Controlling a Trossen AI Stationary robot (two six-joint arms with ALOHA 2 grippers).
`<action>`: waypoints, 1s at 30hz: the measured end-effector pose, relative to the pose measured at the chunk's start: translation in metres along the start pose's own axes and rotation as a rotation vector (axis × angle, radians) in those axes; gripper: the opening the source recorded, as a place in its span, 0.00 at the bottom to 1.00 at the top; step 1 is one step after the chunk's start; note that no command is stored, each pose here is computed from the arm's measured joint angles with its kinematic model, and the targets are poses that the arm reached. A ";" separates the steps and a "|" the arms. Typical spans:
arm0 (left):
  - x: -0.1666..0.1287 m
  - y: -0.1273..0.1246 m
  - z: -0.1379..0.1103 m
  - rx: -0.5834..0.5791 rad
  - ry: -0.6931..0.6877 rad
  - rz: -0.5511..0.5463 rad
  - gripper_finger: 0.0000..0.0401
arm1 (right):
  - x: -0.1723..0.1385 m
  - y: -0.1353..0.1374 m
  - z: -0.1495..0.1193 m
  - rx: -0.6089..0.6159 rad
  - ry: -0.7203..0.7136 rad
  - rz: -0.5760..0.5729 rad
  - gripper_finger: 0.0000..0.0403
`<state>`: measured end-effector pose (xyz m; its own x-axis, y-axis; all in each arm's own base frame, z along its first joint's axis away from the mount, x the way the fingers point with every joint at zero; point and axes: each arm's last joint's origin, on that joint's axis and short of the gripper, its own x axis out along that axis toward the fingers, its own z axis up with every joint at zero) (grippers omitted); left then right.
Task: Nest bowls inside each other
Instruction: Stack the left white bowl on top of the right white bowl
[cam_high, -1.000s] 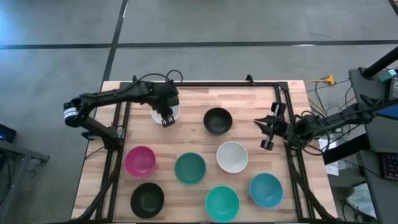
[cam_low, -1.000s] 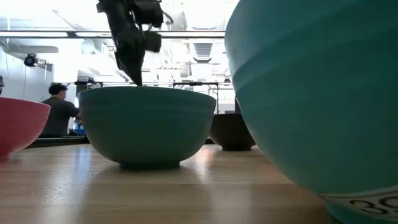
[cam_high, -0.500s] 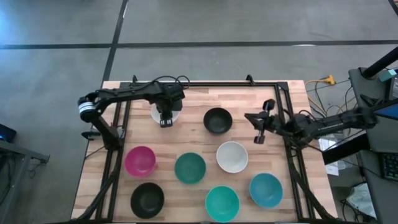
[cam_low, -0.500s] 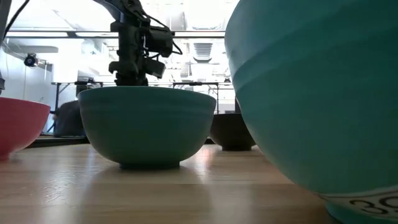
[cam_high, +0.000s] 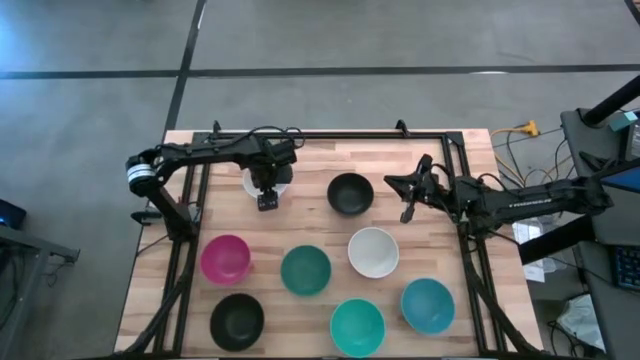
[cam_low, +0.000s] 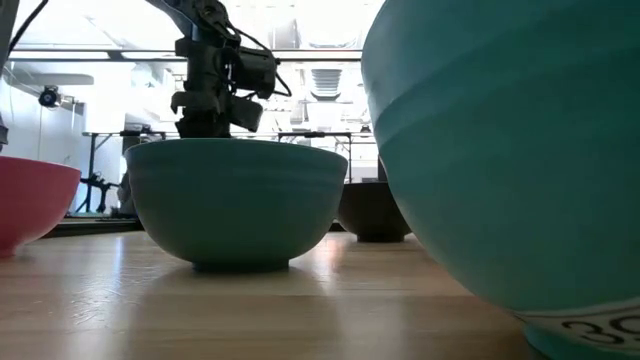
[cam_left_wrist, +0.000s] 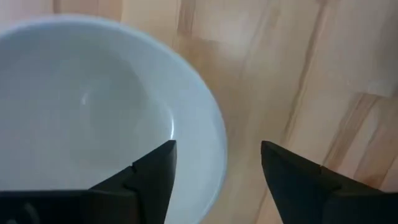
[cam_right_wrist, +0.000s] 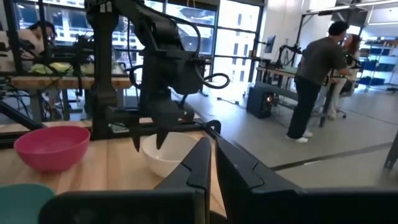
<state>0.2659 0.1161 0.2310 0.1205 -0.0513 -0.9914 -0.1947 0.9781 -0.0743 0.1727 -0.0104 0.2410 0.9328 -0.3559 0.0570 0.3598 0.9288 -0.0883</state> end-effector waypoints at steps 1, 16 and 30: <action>0.001 0.000 0.000 -0.002 0.003 0.000 0.54 | 0.000 0.000 0.000 -0.002 0.000 0.000 0.04; 0.020 0.003 -0.007 -0.029 0.020 0.077 0.37 | 0.000 0.000 0.001 -0.004 -0.005 -0.001 0.04; 0.019 -0.012 -0.015 0.026 0.102 0.140 0.01 | 0.000 0.000 0.002 -0.004 -0.022 -0.003 0.04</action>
<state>0.2564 0.1002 0.2116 -0.0059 0.0667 -0.9978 -0.1768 0.9820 0.0667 0.1723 -0.0105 0.2433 0.9309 -0.3566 0.0788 0.3630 0.9273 -0.0919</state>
